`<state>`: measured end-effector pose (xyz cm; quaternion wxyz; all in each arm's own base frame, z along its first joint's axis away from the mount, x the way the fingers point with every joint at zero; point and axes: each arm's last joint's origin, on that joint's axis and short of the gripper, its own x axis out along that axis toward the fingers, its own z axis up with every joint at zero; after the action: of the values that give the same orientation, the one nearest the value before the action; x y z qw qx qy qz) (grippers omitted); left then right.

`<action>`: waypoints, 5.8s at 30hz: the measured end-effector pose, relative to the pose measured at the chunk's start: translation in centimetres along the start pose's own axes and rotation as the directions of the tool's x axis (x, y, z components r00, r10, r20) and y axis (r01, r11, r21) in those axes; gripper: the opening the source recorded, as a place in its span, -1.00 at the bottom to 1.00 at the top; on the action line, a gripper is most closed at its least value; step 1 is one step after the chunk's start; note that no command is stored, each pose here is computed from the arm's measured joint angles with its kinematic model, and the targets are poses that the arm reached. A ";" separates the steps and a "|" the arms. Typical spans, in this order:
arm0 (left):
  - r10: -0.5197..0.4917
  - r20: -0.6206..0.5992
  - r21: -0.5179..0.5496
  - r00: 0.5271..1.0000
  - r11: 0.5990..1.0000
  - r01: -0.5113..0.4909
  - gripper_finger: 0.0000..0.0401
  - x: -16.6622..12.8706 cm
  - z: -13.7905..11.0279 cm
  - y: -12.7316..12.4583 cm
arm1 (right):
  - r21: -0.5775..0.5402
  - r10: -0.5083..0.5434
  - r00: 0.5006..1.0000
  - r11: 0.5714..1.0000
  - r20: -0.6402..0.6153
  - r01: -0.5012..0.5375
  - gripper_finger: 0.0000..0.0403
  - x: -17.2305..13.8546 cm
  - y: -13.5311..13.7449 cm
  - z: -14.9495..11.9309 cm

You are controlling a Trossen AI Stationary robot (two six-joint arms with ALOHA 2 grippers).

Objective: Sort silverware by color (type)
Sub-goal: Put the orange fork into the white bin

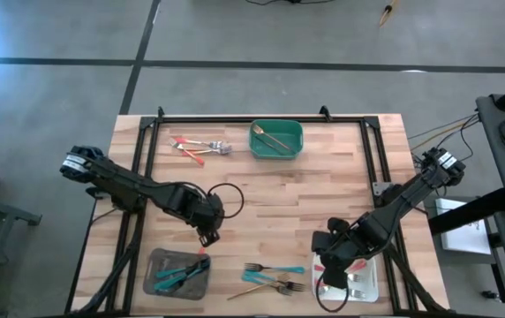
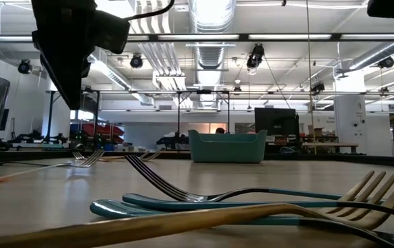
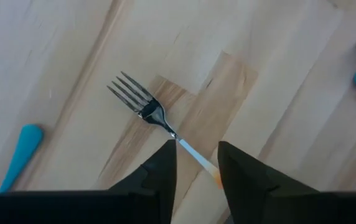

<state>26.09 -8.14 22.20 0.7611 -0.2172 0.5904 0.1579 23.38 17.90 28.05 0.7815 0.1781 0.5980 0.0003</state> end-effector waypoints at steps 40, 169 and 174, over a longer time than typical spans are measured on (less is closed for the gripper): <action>0.140 -0.097 -0.147 0.985 0.977 -0.153 -0.43 7.0 -0.8 -0.7 | -0.076 -0.023 1.000 0.997 0.012 0.024 -0.48 0.0 -0.1 0.0; 0.081 0.867 -0.238 0.491 0.934 0.265 -1.00 -11.0 15.4 7.0 | 0.316 -0.207 0.453 0.932 0.867 -0.179 -0.29 -6.9 -18.6 18.9; 0.082 0.865 -0.238 0.494 0.935 0.262 -1.00 -10.9 15.4 7.0 | 0.332 -0.213 0.458 0.923 0.863 -0.195 -0.38 -6.5 -18.8 19.1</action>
<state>32.62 6.03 34.95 0.9110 -0.2675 0.0808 0.3033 35.39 -6.35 33.07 0.9257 0.2982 0.0912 -0.2139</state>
